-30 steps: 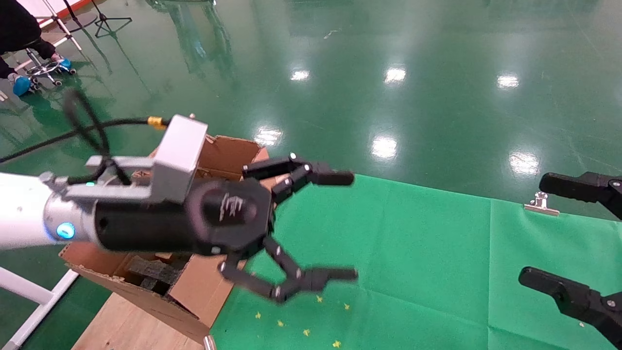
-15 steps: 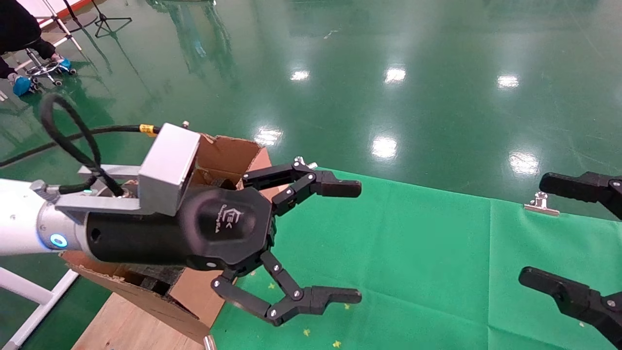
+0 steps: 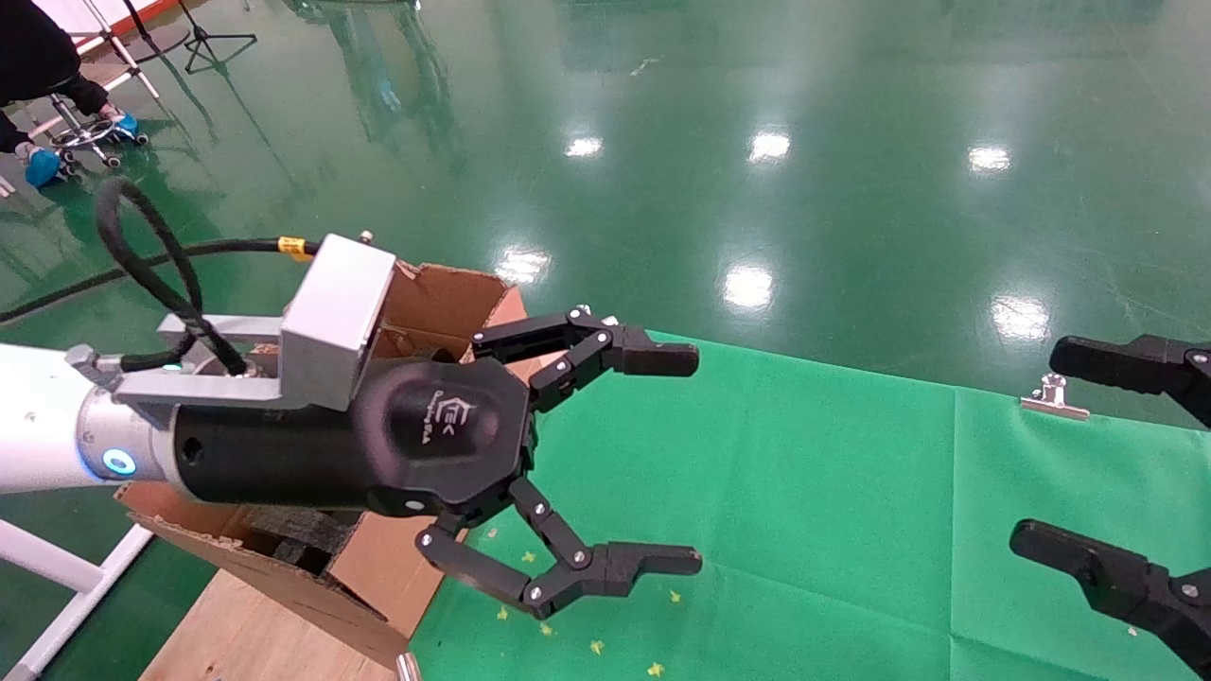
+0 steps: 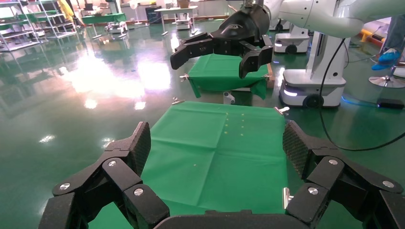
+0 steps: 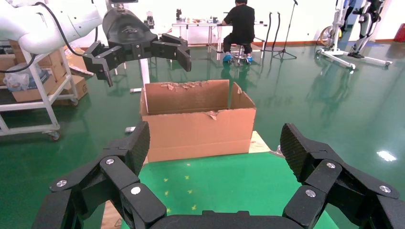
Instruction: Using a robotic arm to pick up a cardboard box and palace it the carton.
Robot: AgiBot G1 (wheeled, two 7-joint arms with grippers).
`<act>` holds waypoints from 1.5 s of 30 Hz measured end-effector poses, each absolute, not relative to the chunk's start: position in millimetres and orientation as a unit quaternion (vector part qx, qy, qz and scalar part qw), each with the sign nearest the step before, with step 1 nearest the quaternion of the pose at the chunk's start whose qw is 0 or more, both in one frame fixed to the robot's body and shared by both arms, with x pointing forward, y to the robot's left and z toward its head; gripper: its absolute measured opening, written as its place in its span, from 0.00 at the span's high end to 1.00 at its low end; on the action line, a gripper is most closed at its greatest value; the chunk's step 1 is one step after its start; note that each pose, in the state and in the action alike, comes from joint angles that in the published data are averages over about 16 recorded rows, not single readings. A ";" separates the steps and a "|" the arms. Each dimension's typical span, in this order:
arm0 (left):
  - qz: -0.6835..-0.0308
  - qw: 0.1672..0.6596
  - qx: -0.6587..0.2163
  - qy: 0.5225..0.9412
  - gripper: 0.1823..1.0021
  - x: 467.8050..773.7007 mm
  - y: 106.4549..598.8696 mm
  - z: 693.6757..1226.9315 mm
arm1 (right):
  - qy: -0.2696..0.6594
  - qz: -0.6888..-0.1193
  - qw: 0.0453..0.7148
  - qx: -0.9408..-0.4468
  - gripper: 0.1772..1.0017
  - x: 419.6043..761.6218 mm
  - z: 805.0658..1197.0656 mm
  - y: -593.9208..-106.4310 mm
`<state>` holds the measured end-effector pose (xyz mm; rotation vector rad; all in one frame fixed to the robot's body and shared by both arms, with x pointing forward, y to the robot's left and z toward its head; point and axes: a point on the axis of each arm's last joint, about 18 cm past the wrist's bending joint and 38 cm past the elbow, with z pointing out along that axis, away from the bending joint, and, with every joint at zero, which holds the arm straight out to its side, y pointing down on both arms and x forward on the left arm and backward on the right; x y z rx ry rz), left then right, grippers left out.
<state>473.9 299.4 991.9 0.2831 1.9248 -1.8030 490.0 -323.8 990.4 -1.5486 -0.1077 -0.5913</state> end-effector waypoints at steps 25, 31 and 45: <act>-0.658 0.244 0.101 0.705 0.00 475.7 300.2 992.1 | -0.048 -0.263 0.674 -0.688 0.00 490.0 990.4 -323.8; -0.658 0.244 0.101 0.705 0.00 475.9 300.3 992.2 | -0.048 -0.263 0.674 -0.688 0.00 490.0 990.4 -323.7; -0.658 0.245 0.100 0.705 0.00 476.0 300.5 992.2 | -0.048 -0.263 0.674 -0.688 0.00 490.0 990.4 -323.7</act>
